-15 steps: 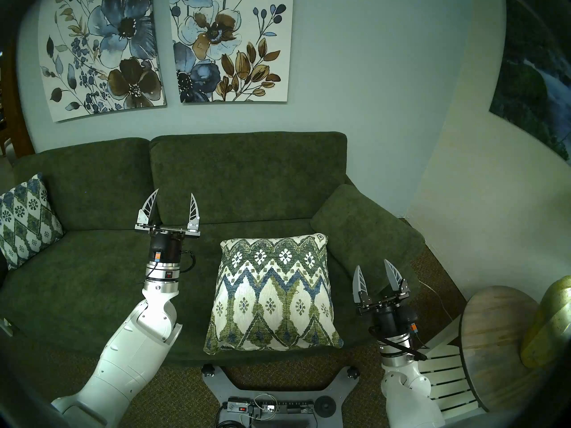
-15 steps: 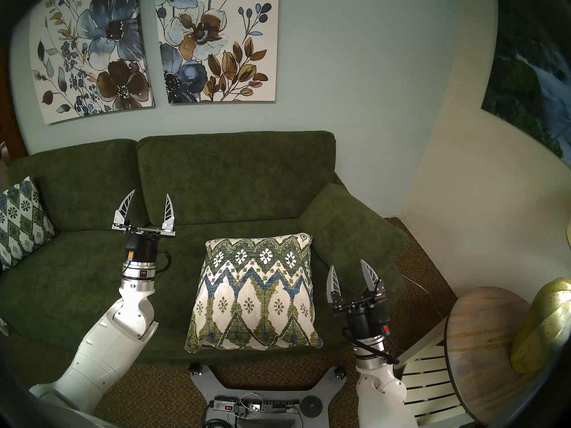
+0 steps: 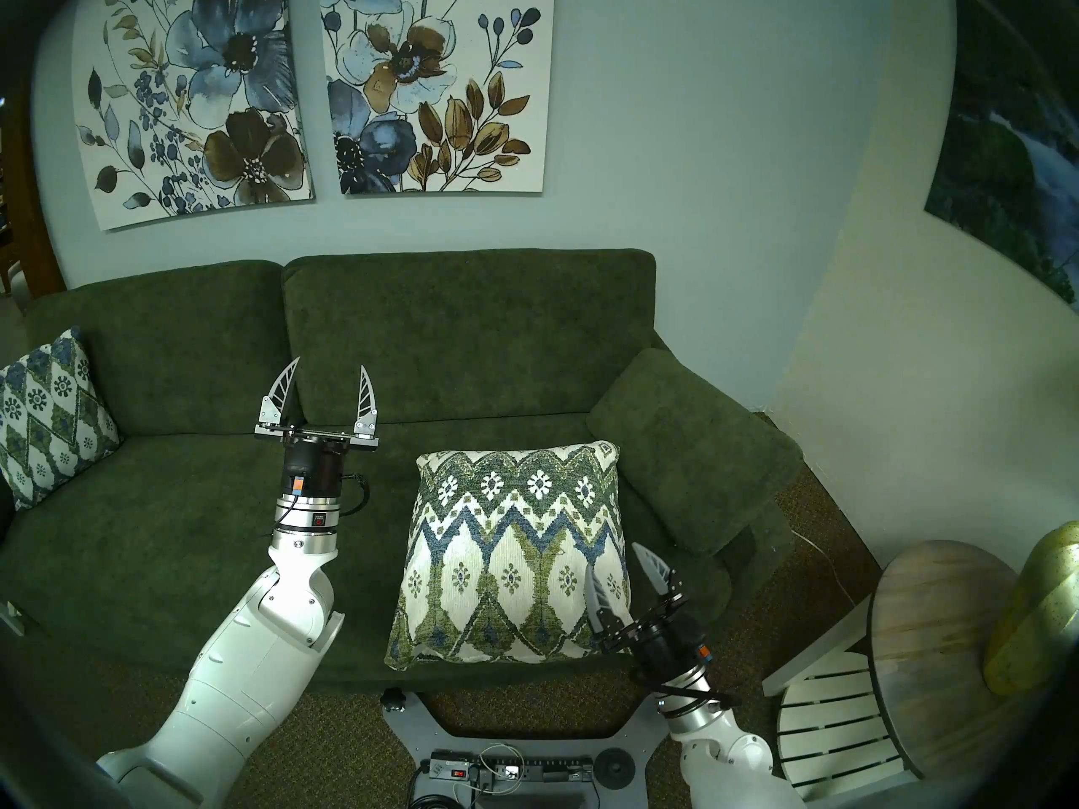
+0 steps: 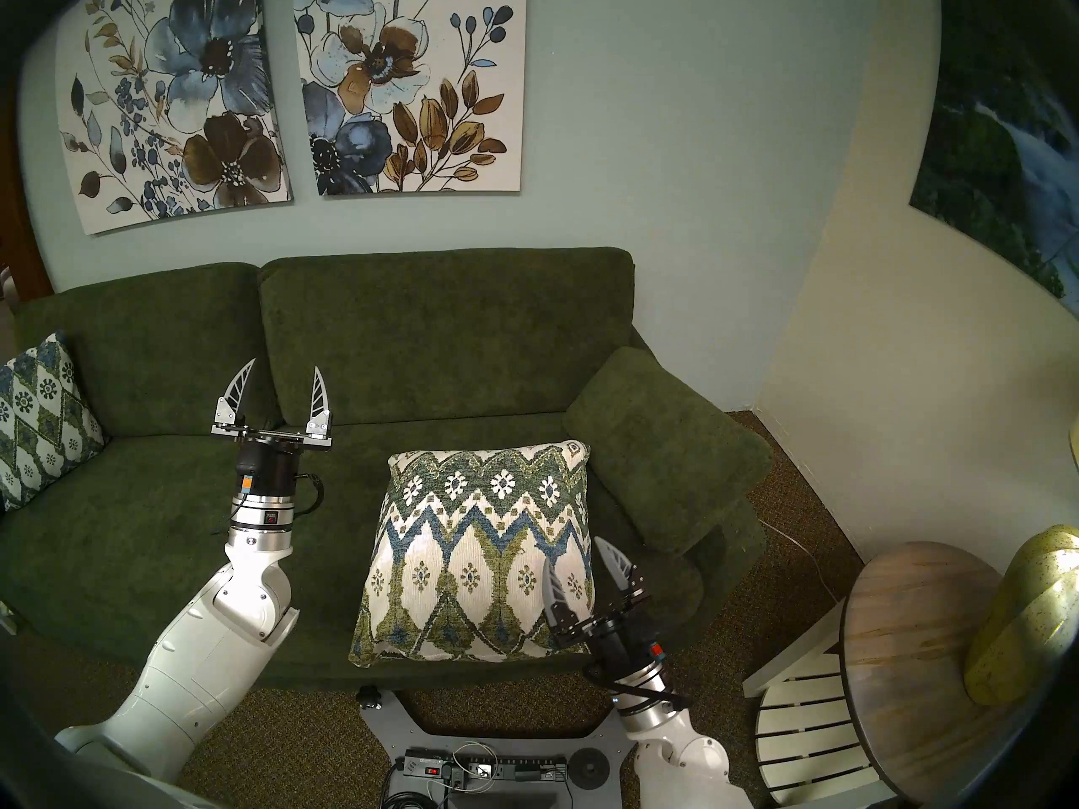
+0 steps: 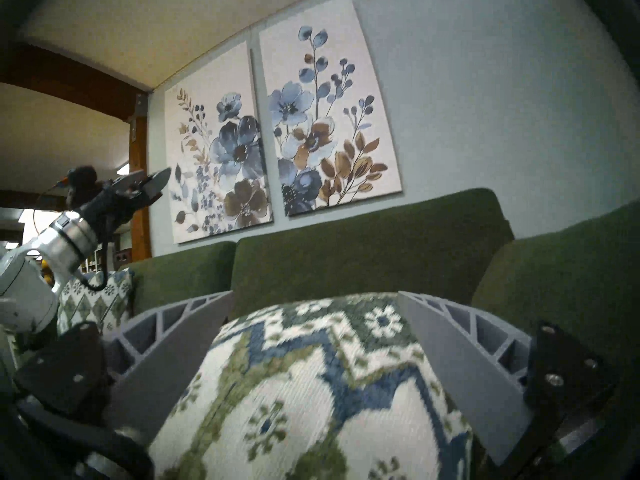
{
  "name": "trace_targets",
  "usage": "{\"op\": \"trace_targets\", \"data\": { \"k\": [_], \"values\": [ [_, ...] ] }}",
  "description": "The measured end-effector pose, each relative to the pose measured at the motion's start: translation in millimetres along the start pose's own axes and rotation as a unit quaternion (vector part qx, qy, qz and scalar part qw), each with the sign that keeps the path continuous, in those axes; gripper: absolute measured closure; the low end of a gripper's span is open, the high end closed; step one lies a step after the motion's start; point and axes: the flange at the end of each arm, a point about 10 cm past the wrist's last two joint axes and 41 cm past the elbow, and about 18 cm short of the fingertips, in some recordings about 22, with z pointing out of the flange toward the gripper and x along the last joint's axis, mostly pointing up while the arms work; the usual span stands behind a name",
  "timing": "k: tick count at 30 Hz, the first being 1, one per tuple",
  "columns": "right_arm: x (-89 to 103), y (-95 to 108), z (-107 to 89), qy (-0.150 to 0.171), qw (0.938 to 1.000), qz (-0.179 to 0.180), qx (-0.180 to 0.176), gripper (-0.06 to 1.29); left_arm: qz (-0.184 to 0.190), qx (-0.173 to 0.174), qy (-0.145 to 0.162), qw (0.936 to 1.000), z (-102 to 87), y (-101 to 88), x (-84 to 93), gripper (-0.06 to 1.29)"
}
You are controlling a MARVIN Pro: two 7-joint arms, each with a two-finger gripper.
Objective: Fluff a cushion
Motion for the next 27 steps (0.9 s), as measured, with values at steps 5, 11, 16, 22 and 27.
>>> {"op": "trace_targets", "data": {
  "k": [5,11,16,22,27],
  "values": [
    [-16.8,5.3,-26.8,-0.031,0.9990,0.008,-0.031,-0.01,0.000,0.000,0.000,1.0000,-0.1,0.0,0.0,0.02],
    [-17.1,19.3,-43.5,-0.039,0.9977,0.009,-0.054,-0.01,0.000,0.000,0.000,1.0000,-0.1,0.0,0.0,0.02],
    [-19.6,31.7,-63.1,-0.058,0.9960,0.011,-0.066,-0.01,0.000,0.000,0.000,1.0000,-0.2,0.0,-0.1,0.02],
    [-44.2,13.5,-80.5,-0.106,0.9924,0.037,-0.050,-0.01,0.000,0.000,0.000,1.0000,-0.3,0.1,-0.1,0.02],
    [-60.0,0.4,-94.8,-0.142,0.9876,0.055,-0.041,-0.01,0.000,0.000,0.000,1.0000,-0.4,0.1,-0.1,0.02]
  ]
}}
